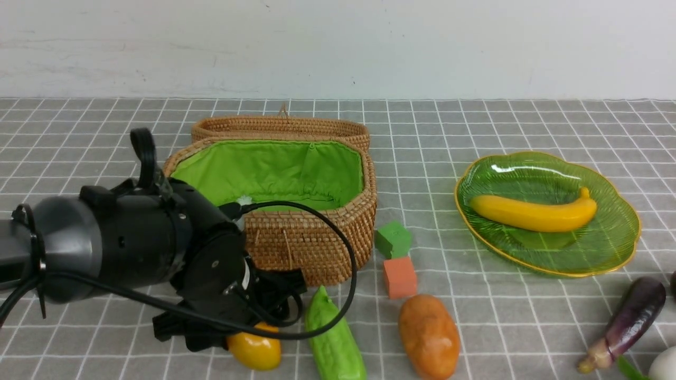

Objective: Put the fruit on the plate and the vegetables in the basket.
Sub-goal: Grab the mango with your left arm and place it on the right plate

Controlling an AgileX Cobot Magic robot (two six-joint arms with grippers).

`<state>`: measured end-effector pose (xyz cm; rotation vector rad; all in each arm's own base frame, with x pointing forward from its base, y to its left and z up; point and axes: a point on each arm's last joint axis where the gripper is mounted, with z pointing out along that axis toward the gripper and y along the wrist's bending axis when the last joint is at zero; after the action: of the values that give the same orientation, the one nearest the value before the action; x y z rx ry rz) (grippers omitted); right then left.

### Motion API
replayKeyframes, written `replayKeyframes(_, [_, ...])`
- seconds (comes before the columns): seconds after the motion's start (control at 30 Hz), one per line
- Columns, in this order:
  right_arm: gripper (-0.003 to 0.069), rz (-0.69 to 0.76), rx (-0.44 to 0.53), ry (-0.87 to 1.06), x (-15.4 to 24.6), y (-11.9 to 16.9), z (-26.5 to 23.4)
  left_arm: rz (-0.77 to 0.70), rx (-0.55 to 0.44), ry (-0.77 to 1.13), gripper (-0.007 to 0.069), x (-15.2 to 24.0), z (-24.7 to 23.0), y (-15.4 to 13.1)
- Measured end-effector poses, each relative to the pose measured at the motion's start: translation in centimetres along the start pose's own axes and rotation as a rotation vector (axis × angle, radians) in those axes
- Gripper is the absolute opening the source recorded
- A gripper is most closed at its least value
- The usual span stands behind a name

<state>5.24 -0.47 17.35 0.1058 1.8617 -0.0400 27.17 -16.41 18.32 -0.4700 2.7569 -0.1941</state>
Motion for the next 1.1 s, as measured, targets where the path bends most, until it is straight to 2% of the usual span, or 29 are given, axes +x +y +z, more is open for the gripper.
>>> replayKeyframes(0.67, [0.0241, 0.0, 0.0, 0.0, 0.0, 0.0, 0.0, 0.073, -0.021, 0.09, 0.0484, 1.0, -2.6, 1.0])
replayKeyframes(0.8, [0.0241, 0.0, 0.0, 0.0, 0.0, 0.0, 0.0, 0.078, -0.002, 0.109, 0.0484, 1.2, -2.7, 0.9])
replayKeyframes(1.1, [0.0241, 0.0, 0.0, 0.0, 0.0, 0.0, 0.0, 0.081, 0.123, 0.077, 0.0484, 1.1, -5.8, 0.6])
